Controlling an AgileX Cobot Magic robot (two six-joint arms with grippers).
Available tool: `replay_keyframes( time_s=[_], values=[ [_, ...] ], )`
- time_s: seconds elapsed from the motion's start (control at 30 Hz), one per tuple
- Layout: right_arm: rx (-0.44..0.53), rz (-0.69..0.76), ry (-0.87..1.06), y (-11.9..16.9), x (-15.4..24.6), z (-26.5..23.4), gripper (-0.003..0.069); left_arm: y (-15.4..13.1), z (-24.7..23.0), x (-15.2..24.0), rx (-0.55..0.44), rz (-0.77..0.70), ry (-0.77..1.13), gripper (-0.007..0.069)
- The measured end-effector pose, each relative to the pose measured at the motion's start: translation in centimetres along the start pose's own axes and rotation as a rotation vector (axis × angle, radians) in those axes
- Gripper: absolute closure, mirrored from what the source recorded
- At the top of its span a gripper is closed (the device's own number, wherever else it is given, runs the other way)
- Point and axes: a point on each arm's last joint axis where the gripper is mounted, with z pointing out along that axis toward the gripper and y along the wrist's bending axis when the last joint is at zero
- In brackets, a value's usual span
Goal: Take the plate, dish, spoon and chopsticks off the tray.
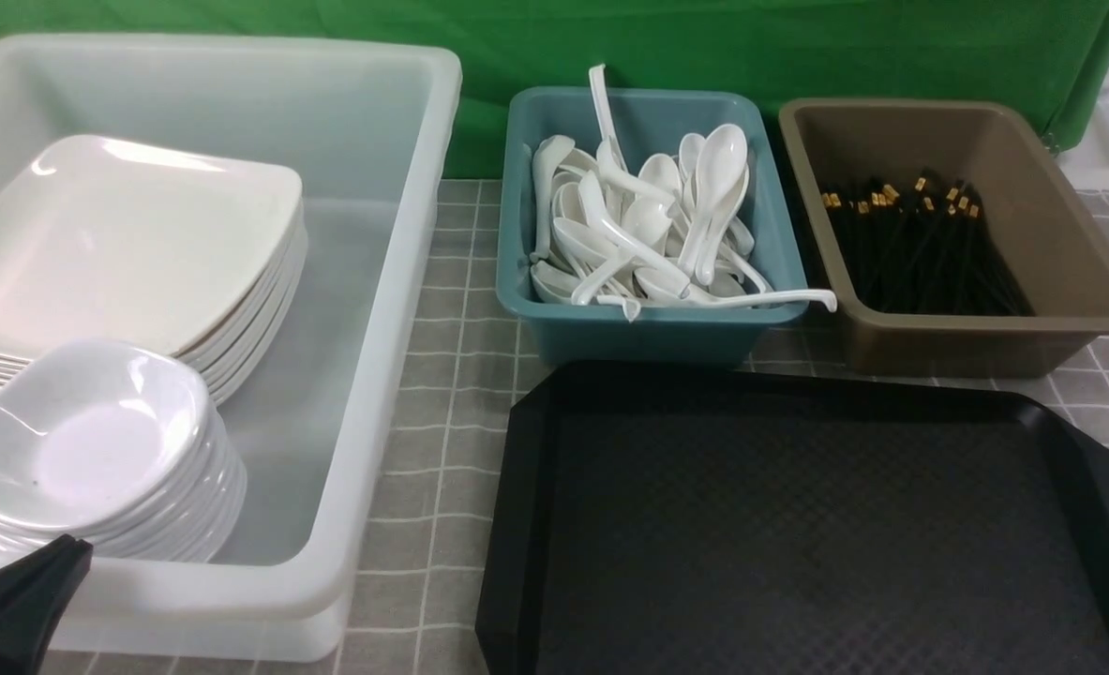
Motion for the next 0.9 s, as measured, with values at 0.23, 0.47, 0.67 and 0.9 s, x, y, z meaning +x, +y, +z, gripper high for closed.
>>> replay_keyframes(
  time_s=[0.23, 0.47, 0.67, 0.9],
  values=[
    [-0.001, -0.002, 0.02, 0.01, 0.19, 0.0, 0.0636, 0.02, 0.01, -0.02, -0.002, 0.003, -0.002, 0.0617],
    [-0.001, -0.002, 0.021, 0.01, 0.19, 0.0, 0.0622, 0.02, 0.01, 0.0, -0.002, 0.003, -0.002, 0.0617],
    [-0.001, -0.003, 0.022, 0.01, 0.21, -0.01, 0.0596, 0.02, 0.01, 0.0, -0.003, 0.002, -0.002, 0.0617],
    [-0.001, -0.003, 0.022, 0.01, 0.21, -0.01, 0.0579, 0.02, 0.01, 0.0, -0.003, 0.002, -0.002, 0.0617]
  ],
)
